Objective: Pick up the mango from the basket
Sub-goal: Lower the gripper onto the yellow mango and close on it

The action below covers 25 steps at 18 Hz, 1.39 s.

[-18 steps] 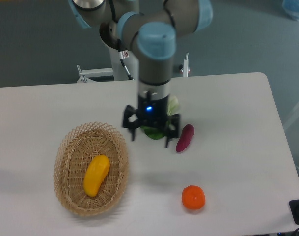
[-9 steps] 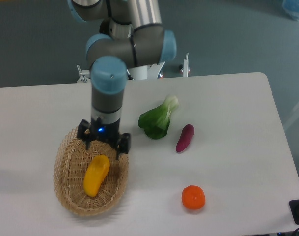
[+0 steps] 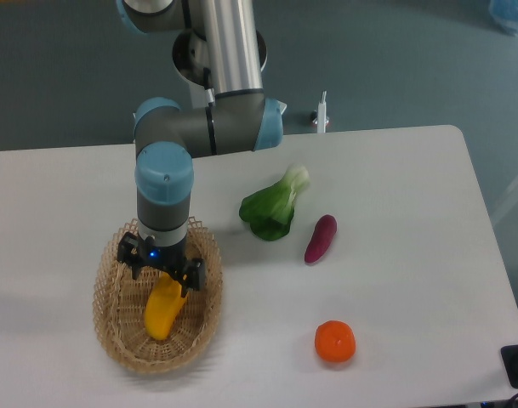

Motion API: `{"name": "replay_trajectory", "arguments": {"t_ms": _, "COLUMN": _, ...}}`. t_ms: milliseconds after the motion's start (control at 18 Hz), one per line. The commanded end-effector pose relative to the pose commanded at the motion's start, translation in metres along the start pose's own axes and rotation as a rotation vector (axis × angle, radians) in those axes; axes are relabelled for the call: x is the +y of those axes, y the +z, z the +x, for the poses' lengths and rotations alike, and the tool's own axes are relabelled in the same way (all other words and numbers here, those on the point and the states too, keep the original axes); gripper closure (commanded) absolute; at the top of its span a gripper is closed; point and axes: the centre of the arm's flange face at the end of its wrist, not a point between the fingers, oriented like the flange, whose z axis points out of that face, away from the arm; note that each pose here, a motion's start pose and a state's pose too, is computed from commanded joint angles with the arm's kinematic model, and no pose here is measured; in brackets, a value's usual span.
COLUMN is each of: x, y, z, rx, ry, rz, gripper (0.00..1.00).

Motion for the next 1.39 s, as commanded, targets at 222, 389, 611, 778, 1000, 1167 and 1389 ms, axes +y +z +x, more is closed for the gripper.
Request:
{"name": "replay_trajectory", "arguments": {"t_ms": 222, "x": 0.002, "y": 0.016, "z": -0.003, "rx": -0.025, "ry": -0.001, "rz": -0.041, "gripper": 0.0}}
{"name": "replay_trajectory", "arguments": {"t_ms": 389, "x": 0.004, "y": 0.018, "z": -0.003, "rx": -0.022, "ry": -0.005, "rz": -0.046, "gripper": 0.0}}
{"name": "replay_trajectory", "arguments": {"t_ms": 611, "x": 0.004, "y": 0.021, "z": -0.004, "rx": -0.022, "ry": -0.027, "rz": -0.051, "gripper": 0.03}}
{"name": "replay_trajectory", "arguments": {"t_ms": 778, "x": 0.004, "y": 0.019, "z": -0.004, "rx": -0.023, "ry": -0.028, "rz": -0.048, "gripper": 0.14}}
{"name": "replay_trajectory", "arguments": {"t_ms": 1000, "x": 0.003, "y": 0.015, "z": -0.003, "rx": -0.026, "ry": -0.027, "rz": -0.043, "gripper": 0.27}}
{"name": "replay_trajectory", "arguments": {"t_ms": 1167, "x": 0.003, "y": 0.012, "z": -0.002, "rx": -0.028, "ry": -0.033, "rz": -0.039, "gripper": 0.41}}
{"name": "replay_trajectory", "arguments": {"t_ms": 1389, "x": -0.003, "y": -0.003, "z": -0.002, "rx": -0.039, "ry": -0.034, "rz": -0.01, "gripper": 0.41}}
